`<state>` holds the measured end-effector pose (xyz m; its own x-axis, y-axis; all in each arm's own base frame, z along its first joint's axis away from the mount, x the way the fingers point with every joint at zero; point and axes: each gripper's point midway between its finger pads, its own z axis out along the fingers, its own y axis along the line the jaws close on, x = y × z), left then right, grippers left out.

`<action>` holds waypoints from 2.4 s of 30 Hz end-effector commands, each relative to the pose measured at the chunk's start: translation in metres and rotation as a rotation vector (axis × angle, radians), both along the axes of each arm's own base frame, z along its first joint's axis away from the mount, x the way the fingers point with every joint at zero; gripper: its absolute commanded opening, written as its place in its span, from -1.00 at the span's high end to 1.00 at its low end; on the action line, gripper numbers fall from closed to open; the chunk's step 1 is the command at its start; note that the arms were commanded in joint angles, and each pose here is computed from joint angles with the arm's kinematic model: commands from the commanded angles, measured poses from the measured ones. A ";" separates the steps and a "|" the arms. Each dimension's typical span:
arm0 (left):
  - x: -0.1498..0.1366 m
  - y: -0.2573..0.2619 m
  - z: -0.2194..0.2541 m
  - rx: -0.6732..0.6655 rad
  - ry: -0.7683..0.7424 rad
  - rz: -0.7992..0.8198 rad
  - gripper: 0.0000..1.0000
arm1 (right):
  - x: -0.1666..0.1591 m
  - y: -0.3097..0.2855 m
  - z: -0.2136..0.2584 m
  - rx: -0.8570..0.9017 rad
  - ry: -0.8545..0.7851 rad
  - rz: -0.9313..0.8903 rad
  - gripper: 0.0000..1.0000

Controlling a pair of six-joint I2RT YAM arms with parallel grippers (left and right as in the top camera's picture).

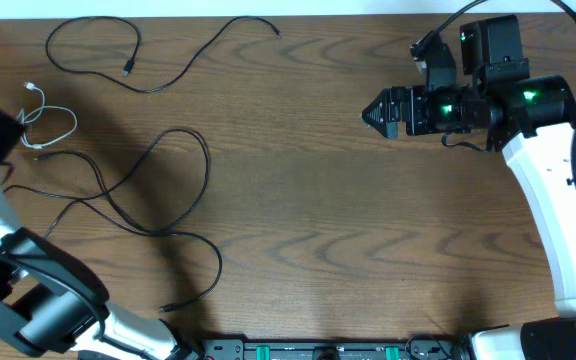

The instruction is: Untangle cables

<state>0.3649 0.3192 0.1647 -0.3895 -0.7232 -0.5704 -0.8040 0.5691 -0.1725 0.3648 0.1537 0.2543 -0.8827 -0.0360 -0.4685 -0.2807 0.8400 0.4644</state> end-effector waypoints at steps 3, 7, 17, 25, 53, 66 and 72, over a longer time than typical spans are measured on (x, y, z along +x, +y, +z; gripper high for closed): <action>0.021 -0.067 -0.036 -0.190 0.074 -0.069 -0.92 | 0.001 0.000 -0.001 0.004 0.012 -0.010 -0.98; 0.032 -0.092 -0.064 -0.225 0.140 -0.127 -0.92 | -0.001 0.000 -0.002 0.003 0.019 -0.010 -0.99; 0.037 -0.106 -0.142 -0.280 0.287 -0.146 -0.91 | -0.006 0.004 -0.004 -0.001 0.036 0.002 -0.98; 0.028 -0.096 -0.164 -0.243 0.362 -0.113 -0.38 | -0.006 0.004 -0.005 -0.001 0.039 0.002 -0.98; -0.002 -0.096 -0.163 -0.246 0.473 -0.042 0.85 | -0.008 0.005 -0.005 -0.003 0.044 0.007 -0.99; -0.002 -0.096 -0.086 -0.268 0.264 0.227 0.85 | -0.011 0.004 -0.007 -0.008 0.056 0.010 -0.98; -0.018 -0.097 -0.091 -0.262 0.335 0.254 0.85 | -0.012 0.004 -0.008 -0.009 0.062 0.010 -0.99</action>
